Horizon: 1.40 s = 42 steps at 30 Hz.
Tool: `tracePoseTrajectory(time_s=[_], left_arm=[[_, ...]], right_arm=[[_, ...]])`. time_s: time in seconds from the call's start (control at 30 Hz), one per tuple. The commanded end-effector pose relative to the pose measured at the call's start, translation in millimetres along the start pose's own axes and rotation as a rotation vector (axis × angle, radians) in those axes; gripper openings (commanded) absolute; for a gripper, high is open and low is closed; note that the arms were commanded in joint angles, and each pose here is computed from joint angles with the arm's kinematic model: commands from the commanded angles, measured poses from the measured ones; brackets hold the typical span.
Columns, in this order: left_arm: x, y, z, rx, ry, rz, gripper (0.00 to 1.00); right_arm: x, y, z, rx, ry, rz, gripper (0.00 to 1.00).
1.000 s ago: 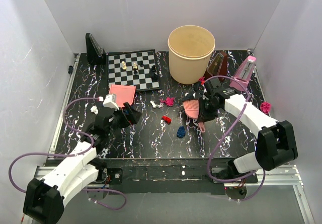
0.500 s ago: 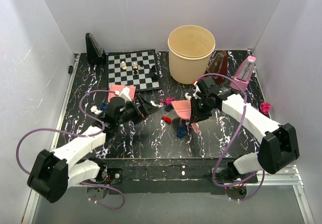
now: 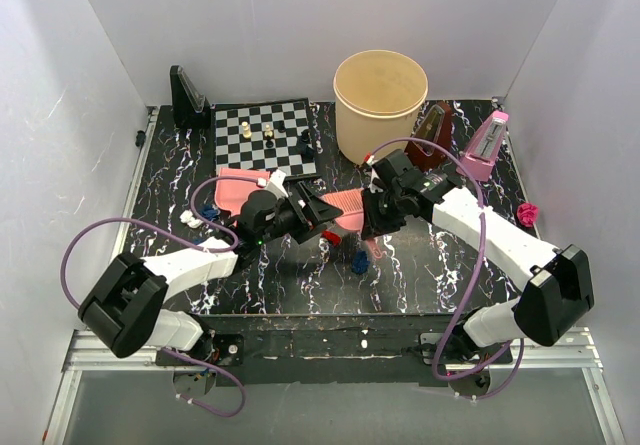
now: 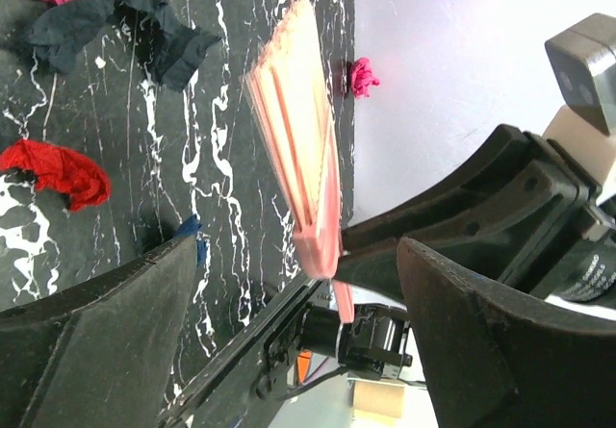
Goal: Sweep away the paper scraps from the table
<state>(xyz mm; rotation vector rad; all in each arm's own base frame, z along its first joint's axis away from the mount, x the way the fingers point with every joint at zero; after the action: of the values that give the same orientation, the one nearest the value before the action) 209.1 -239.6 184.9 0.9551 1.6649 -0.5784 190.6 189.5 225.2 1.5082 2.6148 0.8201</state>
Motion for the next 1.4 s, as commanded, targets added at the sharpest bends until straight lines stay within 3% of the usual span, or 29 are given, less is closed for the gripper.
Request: tracePoseTrajectory(time_s=[0.0, 0.2, 0.43, 0.57, 0.67, 0.93, 1.13, 1.17, 1.2, 1.27, 1.33, 1.37], left_arm=[[-26, 6, 8, -0.060, -0.078, 0.020, 0.82], [-22, 9, 9, -0.112, -0.070, 0.022, 0.76], [-17, 7, 13, -0.089, -0.080, 0.019, 0.65], [-15, 6, 15, -0.078, -0.100, 0.015, 0.51], [-13, 5, 19, -0.057, -0.096, 0.013, 0.50], [-7, 0, 24, -0.046, -0.096, 0.011, 0.36], [-11, -7, 22, -0.042, -0.147, 0.013, 0.00], [-12, -7, 21, -0.043, -0.153, 0.016, 0.00], [-13, -6, 21, -0.046, -0.159, 0.020, 0.00], [-14, -6, 17, -0.058, -0.169, 0.032, 0.00], [-16, -3, 14, -0.080, -0.171, 0.057, 0.00], [-16, 1, 12, -0.091, -0.165, 0.067, 0.00]], right_arm=[[12, 15, -6, -0.057, -0.001, -0.038, 0.22], [19, 15, -6, -0.073, 0.016, -0.066, 0.22], [24, 16, -8, -0.092, 0.020, -0.083, 0.22], [26, 18, -10, -0.100, 0.014, -0.090, 0.22], [27, 18, -10, -0.104, 0.000, -0.097, 0.22], [30, 21, -11, -0.111, -0.014, -0.103, 0.22], [28, 21, -11, -0.127, -0.059, -0.100, 0.22], [27, 21, -11, -0.128, -0.063, -0.101, 0.23], [27, 21, -12, -0.135, -0.066, -0.098, 0.29], [27, 20, -15, -0.150, -0.072, -0.083, 0.57], [29, 21, -22, -0.190, -0.063, -0.065, 0.79], [29, 21, -27, -0.218, -0.061, -0.060, 0.84]])
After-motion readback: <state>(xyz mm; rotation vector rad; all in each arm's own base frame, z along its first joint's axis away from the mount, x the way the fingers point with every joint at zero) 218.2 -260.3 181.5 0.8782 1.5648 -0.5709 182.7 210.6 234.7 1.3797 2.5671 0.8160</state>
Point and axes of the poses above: each gripper's point midway between its finger pads, its own z axis out along the fingers, its own x axis along the line the jaws close on, y = z × x, the point moved 9 cm from there along -z, back along the fingers, and after that the axes turned 11 degrees about -z, right-handed, at the moved point
